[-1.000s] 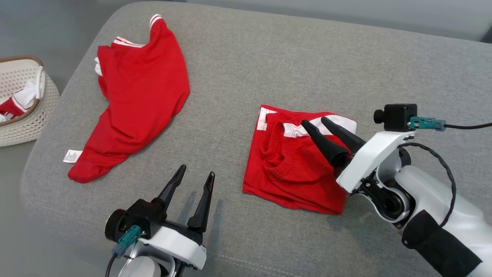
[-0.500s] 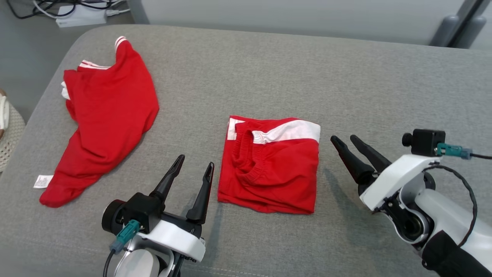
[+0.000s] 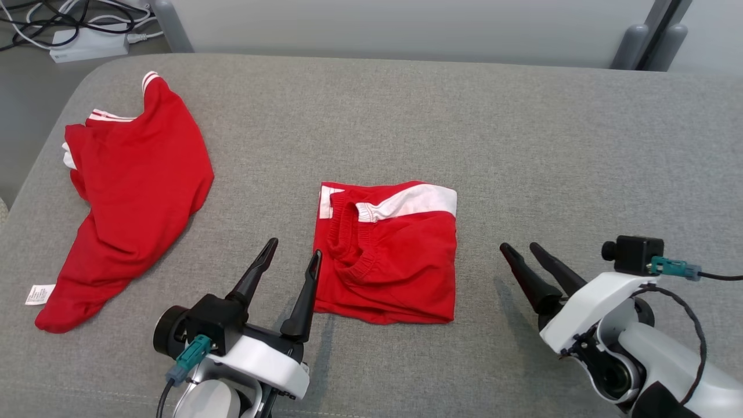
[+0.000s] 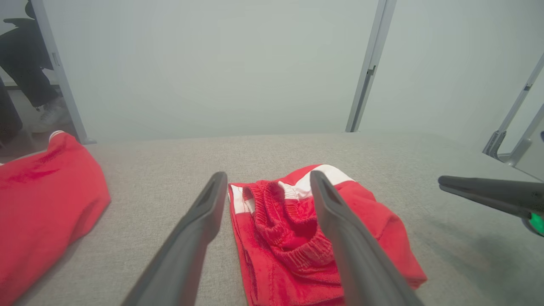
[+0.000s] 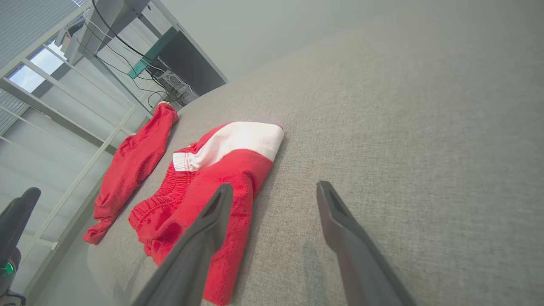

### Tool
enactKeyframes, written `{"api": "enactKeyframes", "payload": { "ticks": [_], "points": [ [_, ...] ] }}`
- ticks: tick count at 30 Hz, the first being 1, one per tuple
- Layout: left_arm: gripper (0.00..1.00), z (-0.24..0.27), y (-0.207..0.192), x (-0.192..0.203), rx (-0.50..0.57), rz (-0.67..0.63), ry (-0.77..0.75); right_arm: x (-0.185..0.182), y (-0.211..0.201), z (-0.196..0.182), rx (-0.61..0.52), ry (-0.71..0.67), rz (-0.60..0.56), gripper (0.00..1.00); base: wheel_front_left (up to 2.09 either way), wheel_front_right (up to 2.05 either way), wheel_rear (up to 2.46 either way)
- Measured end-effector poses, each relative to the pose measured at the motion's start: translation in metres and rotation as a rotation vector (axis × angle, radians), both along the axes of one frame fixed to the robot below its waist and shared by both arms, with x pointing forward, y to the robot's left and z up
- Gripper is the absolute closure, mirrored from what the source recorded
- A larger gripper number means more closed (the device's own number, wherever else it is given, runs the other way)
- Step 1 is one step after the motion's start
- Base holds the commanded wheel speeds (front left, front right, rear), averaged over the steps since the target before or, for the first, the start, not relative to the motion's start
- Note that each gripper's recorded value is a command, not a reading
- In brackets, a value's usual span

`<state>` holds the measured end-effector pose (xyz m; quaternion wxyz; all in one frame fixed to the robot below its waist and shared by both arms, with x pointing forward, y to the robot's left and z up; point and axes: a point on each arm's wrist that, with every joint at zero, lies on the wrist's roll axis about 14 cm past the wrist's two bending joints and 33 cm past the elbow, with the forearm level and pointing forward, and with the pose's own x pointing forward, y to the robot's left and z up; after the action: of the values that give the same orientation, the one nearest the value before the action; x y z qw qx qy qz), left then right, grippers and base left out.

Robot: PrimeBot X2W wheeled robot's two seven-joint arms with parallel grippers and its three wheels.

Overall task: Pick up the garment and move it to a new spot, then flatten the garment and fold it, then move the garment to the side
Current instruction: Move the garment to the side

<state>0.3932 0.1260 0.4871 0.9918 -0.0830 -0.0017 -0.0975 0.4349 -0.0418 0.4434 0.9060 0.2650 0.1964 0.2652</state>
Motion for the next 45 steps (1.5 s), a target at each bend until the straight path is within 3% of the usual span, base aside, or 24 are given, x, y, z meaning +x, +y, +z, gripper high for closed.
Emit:
{"api": "enactKeyframes", "payload": {
  "ticks": [16, 31, 32, 33, 34, 36, 45],
  "points": [
    [0.0, -0.023, 0.022, -0.008, 0.014, 0.065, 0.073, -0.004, 0.064, -0.031, 0.028, 0.148, 0.172, 0.0, 0.0, 0.0, 0.0],
    [0.0, -0.027, 0.04, -0.008, 0.01, 0.119, 0.089, 0.008, 0.087, -0.042, 0.046, 0.203, 0.217, 0.0, 0.0, 0.0, 0.0],
    [0.0, -0.027, 0.041, -0.008, 0.011, 0.121, 0.09, 0.009, 0.088, -0.042, 0.045, 0.207, 0.221, 0.05, 0.0, 0.0, 0.0],
    [0.0, -0.028, 0.041, -0.009, 0.011, 0.122, 0.091, 0.012, 0.089, -0.041, 0.046, 0.203, 0.223, 0.16, 0.0, 0.0, 0.0],
    [0.0, -0.028, 0.041, -0.009, 0.012, 0.123, 0.093, 0.014, 0.091, -0.039, 0.046, 0.2, 0.227, 0.51, 0.0, 0.0, 0.0],
    [0.0, -0.029, 0.043, -0.01, 0.013, 0.128, 0.098, 0.016, 0.096, -0.039, 0.046, 0.199, 0.234, 1.0, 0.0, 0.0, 0.0],
    [0.0, -0.03, 0.044, -0.009, 0.007, 0.134, 0.1, 0.02, 0.094, -0.034, 0.075, 0.183, 0.208, 1.0, 0.0, 0.0, 0.0]
  ]
}}
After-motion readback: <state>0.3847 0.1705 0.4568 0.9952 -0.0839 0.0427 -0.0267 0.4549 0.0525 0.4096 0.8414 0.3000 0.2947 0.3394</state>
